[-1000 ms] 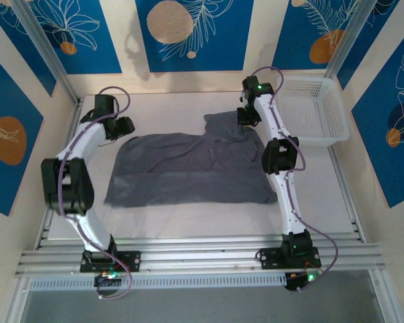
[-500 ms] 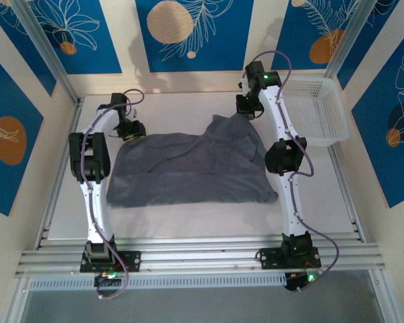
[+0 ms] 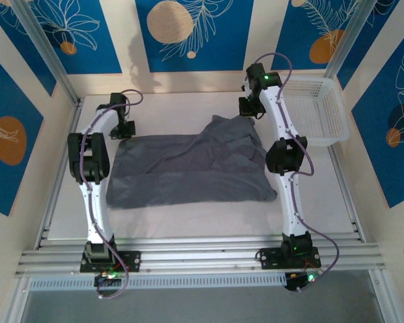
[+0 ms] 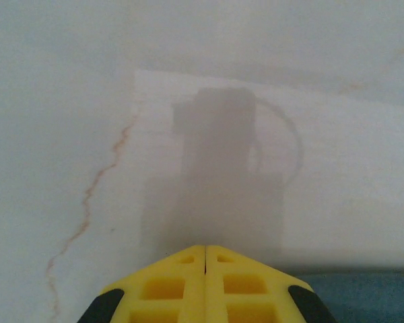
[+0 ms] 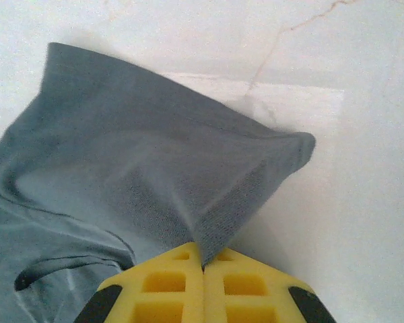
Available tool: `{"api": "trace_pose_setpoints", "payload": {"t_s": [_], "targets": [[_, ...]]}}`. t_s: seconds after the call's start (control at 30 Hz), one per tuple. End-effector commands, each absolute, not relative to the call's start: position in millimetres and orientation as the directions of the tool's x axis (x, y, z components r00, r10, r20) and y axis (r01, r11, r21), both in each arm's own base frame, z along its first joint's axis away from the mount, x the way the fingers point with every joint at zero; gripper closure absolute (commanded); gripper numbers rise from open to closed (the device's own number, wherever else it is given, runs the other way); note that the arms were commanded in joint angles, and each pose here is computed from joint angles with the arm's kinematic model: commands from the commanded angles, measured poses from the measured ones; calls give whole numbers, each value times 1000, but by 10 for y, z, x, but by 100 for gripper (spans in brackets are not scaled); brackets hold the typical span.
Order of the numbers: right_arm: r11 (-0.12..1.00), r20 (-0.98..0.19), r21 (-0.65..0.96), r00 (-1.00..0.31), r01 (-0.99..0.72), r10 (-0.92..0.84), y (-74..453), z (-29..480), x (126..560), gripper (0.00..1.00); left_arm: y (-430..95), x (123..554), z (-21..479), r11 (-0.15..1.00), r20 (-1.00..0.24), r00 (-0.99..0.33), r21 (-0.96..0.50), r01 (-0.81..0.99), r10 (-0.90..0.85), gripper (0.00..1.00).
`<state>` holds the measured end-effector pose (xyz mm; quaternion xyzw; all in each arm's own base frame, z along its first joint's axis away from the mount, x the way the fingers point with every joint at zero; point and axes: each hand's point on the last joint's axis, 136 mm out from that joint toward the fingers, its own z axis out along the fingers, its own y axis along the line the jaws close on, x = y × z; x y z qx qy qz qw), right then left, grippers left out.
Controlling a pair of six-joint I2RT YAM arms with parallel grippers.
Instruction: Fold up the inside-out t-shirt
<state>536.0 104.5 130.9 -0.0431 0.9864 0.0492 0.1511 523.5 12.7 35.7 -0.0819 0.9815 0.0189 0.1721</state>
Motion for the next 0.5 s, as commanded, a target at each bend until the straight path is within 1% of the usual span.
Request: {"api": "trace_pose_setpoints", "payload": {"t_s": [0.0,0.03,0.07,0.1,0.13,0.17,0.23,0.27,0.33,0.4,0.47], "targets": [[996,-281,67,-959,-61,-40,878,1334,5305,100,330,5293,745,968,-429,-871,-41,-248,-241,100],[995,-281,74,-959,-62,-39,876,1343,5301,100,306,5292,765,964,-429,-864,-85,-251,-263,100],[995,-282,79,-958,-65,-40,882,1352,5298,100,268,5299,789,960,-431,-858,-128,-249,-280,96],[995,-282,82,-959,-65,-39,882,1348,5298,100,229,5305,812,953,-429,-852,-176,-248,-301,87],[994,-280,83,-959,-66,-40,893,1345,5293,100,216,5310,839,944,-430,-844,-212,-252,-322,81],[994,-280,85,-959,-67,-40,896,1345,5293,100,213,5317,864,940,-435,-837,-227,-254,-331,76],[992,-277,96,-960,-76,-47,938,1336,5284,100,178,5337,890,937,-438,-835,-254,-240,-332,73],[992,-278,98,-959,-79,-49,949,1340,5286,100,116,5351,894,936,-434,-841,-279,-217,-324,71],[991,-282,98,-958,-86,-55,979,1340,5291,100,-48,5386,883,928,-418,-860,-340,-149,-292,66],[991,-285,101,-957,-92,-60,1005,1338,5298,100,-125,5400,845,937,-409,-879,-332,-108,-246,62],[990,-284,103,-957,-94,-61,1015,1329,5299,100,-169,5398,767,953,-404,-894,-295,-76,-196,59]]}}
